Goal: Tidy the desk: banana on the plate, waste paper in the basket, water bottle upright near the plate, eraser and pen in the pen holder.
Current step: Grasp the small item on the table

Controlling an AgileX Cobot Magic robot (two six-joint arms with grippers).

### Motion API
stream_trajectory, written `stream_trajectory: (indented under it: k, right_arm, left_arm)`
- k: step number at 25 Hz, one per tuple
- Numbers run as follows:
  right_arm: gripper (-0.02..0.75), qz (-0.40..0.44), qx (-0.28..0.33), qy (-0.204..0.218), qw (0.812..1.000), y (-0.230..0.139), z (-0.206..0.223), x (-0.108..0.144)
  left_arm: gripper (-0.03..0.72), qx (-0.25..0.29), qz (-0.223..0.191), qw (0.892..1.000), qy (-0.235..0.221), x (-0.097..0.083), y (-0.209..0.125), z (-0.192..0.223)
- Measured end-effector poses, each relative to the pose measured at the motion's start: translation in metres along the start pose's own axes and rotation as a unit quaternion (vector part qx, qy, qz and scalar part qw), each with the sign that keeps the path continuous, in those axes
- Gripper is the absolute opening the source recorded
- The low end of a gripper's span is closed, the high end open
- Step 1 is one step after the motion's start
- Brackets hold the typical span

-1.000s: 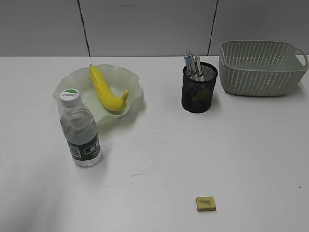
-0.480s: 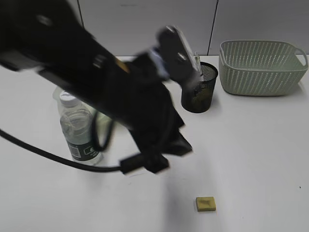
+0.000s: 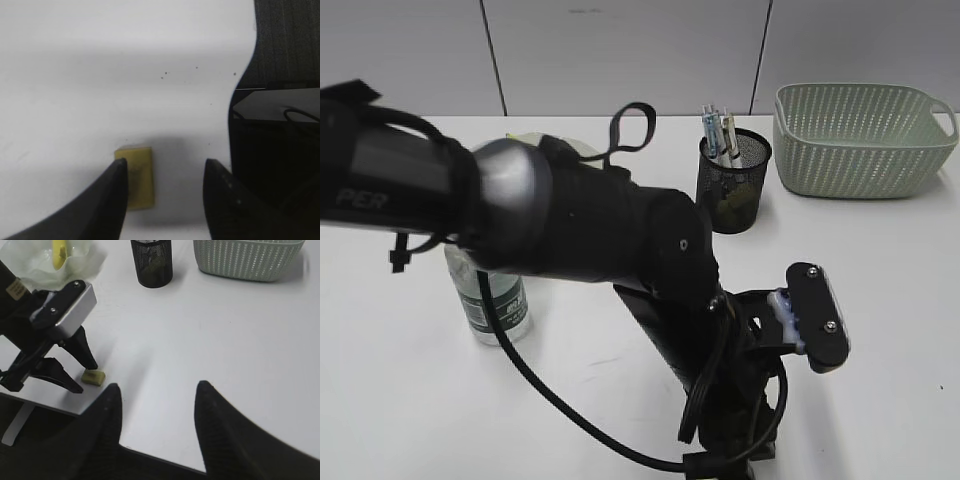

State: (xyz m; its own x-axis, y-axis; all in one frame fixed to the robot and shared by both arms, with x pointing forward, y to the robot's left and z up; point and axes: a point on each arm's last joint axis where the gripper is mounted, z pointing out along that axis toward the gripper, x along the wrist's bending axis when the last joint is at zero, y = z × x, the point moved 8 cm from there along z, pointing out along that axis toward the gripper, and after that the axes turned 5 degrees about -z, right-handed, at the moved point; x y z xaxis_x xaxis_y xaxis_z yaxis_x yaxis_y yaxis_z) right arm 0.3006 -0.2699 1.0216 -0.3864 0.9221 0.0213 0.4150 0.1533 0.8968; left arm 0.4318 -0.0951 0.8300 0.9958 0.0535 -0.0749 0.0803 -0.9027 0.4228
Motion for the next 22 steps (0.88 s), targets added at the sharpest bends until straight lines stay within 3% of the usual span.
stream_trajectory:
  k: [11, 14, 17, 20, 22]
  right_arm:
    - [0.383, 0.0, 0.0, 0.0, 1.0, 0.0, 0.0, 0.0]
    - [0.383, 0.0, 0.0, 0.0, 1.0, 0.0, 0.0, 0.0]
    - [0.383, 0.0, 0.0, -0.001, 1.0, 0.0, 0.0, 0.0]
    - [0.383, 0.001, 0.0, -0.001, 1.0, 0.0, 0.0, 0.0]
    - [0.383, 0.001, 0.0, -0.001, 1.0, 0.0, 0.0, 0.0]
  left_arm:
    - [0.365, -0.006, -0.008, 1.0, 0.029, 0.015, -0.004, 0.026]
    - [0.274, -0.008, -0.004, 0.999, 0.034, 0.016, -0.004, 0.025]
    - [0.09, -0.013, 0.001, 0.999, 0.042, 0.019, -0.001, 0.024]
    - [0.095, -0.049, -0.002, 0.997, 0.066, 0.026, 0.017, 0.003]
    - [0.095, -0.124, -0.016, 0.984, 0.124, 0.05, 0.05, -0.033]
